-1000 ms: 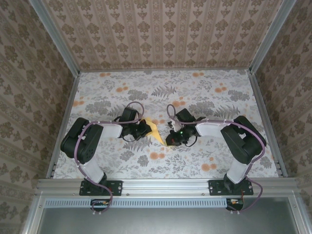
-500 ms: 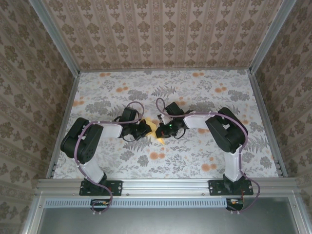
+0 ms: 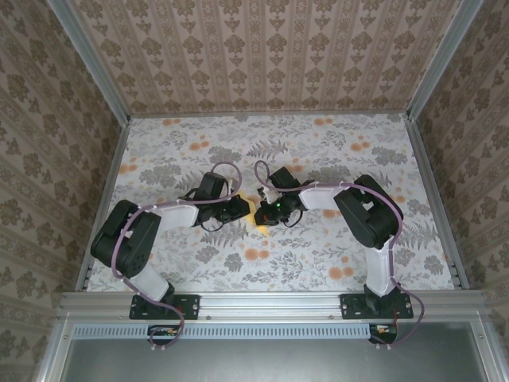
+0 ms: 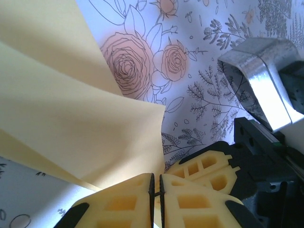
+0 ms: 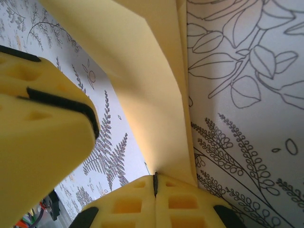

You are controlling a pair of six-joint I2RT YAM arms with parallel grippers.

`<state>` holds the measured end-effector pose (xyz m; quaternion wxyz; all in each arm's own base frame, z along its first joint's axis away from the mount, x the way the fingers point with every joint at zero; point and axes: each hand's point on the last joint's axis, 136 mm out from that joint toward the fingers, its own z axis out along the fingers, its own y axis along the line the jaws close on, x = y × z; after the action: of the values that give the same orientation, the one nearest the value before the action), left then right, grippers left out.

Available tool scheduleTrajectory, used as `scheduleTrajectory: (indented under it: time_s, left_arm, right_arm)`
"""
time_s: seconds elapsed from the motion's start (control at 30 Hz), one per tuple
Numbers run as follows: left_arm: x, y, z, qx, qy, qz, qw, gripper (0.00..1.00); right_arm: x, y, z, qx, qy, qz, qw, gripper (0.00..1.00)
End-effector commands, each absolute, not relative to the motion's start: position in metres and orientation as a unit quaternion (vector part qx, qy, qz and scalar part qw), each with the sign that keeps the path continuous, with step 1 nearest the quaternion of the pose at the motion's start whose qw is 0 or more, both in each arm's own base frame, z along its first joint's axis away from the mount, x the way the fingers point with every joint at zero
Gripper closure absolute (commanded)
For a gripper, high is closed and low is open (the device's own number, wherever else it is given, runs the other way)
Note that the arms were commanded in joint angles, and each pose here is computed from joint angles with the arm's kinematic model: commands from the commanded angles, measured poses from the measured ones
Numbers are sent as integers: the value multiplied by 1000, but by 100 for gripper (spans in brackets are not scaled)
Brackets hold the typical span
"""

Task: Fold a paper plane with a square sheet of paper (pick it up from the middle)
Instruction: Fold the wing for the fifth time at the center of the table.

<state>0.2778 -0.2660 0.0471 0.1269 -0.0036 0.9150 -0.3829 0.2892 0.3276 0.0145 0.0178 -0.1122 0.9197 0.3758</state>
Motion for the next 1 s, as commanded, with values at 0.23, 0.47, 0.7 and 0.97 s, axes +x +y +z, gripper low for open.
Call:
scheduleTrajectory:
  time_s: [0.23, 0.47, 0.7, 0.97]
  left_arm:
    - [286, -271, 27, 12, 927, -352, 131, 86]
    - [288, -241, 6, -24, 941, -312, 128, 87]
    - [306, -203, -1, -53, 944, -299, 128, 88]
    - [334, -160, 4, -89, 941, -292, 147, 88]
  right_arm:
    - [274, 307, -18, -96, 943, 319, -19, 96]
    - [260, 295, -32, -93, 947, 303, -41, 96]
    - [235, 275, -48, -96, 953, 277, -71, 96]
    - [225, 267, -54, -92, 955, 269, -83, 96]
